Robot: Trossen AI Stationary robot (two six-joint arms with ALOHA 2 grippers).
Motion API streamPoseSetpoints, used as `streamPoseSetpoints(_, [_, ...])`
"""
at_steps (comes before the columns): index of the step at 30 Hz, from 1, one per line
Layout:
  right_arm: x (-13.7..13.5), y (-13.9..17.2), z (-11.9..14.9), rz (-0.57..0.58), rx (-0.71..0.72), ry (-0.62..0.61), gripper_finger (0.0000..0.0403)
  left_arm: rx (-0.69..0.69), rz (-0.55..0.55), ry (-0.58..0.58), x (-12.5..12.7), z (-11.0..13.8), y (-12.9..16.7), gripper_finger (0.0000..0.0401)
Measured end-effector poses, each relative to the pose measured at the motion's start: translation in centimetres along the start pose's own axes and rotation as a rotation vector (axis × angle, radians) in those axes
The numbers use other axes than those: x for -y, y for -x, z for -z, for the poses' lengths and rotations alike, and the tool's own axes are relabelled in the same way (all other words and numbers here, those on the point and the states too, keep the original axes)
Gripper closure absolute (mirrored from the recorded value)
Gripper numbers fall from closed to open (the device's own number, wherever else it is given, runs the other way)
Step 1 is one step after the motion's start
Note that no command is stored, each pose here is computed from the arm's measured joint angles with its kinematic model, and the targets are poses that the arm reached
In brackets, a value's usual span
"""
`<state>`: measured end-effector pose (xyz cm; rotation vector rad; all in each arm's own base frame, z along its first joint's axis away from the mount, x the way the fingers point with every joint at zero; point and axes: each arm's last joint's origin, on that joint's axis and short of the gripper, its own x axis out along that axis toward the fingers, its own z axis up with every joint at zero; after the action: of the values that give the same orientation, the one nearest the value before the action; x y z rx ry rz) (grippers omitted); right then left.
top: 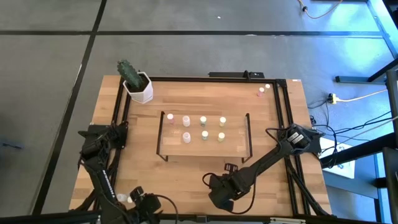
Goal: Pick and place medicine bottles onto shelf by color
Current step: Put the bottom pink pill bottle on the shelf aligned with the other pink pill bottle
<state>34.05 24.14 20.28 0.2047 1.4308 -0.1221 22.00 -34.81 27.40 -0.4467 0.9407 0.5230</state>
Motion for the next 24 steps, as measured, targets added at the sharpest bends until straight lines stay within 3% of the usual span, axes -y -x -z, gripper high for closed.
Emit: streamPoseSetpoints(24, [0.24, -0.02, -0.25, -0.014, -0.016, -0.014, 0.0283, 0.007, -0.009, 0.016, 0.06, -0.68, -0.41, 0.0189])
